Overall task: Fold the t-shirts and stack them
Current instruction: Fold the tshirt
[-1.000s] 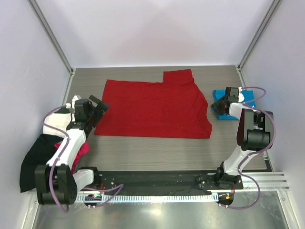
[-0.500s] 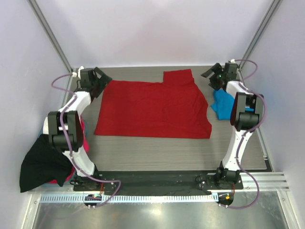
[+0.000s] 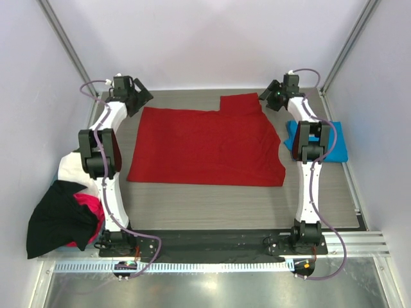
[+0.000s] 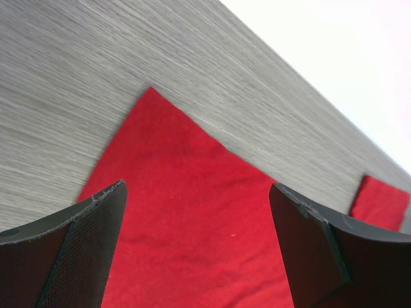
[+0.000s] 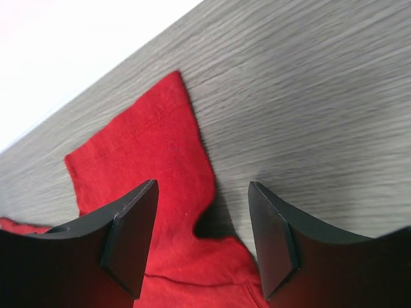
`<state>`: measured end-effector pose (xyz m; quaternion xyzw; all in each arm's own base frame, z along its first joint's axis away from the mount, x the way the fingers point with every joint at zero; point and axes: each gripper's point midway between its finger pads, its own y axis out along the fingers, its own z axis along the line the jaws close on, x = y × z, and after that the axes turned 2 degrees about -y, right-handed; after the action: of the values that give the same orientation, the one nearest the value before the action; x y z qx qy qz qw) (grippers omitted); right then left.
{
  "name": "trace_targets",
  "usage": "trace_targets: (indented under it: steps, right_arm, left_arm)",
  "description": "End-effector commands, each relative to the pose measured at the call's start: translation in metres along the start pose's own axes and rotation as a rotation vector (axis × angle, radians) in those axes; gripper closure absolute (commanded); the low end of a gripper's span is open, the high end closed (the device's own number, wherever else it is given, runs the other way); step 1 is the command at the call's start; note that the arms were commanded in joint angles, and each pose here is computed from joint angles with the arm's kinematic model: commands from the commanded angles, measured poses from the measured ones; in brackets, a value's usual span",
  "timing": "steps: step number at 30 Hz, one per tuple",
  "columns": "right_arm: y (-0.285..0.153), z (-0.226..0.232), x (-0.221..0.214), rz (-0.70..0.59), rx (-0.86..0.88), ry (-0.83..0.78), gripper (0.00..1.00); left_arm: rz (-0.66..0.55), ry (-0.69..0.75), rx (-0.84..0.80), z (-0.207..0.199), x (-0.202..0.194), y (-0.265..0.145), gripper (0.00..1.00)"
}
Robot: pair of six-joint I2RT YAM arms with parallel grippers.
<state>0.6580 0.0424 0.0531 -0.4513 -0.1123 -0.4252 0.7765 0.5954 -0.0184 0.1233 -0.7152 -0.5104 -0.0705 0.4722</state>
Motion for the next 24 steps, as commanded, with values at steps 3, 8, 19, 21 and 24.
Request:
trace_targets:
  steps: [3, 8, 19, 21, 24]
  right_arm:
    - [0.004, 0.015, 0.006, -0.030, -0.034, -0.075, 0.37]
    - [0.015, 0.020, -0.010, -0.021, -0.078, -0.124, 0.45]
    - [0.029, 0.028, -0.028, -0.004, -0.099, -0.177, 0.56]
    - [0.030, 0.028, -0.026, -0.009, -0.100, -0.174, 0.67]
    - [0.030, 0.030, -0.024, -0.018, -0.101, -0.181, 0.78]
  left_arm:
    - [0.022, 0.066, 0.067, 0.014, 0.005, 0.007, 0.09]
    - [0.060, 0.087, 0.102, 0.025, -0.004, 0.021, 0.15]
    - [0.131, 0.116, 0.129, 0.035, -0.017, 0.045, 0.21]
    - [0.146, 0.116, 0.132, 0.038, -0.022, 0.051, 0.23]
    - [0.150, 0.119, 0.133, 0.038, -0.021, 0.055, 0.27]
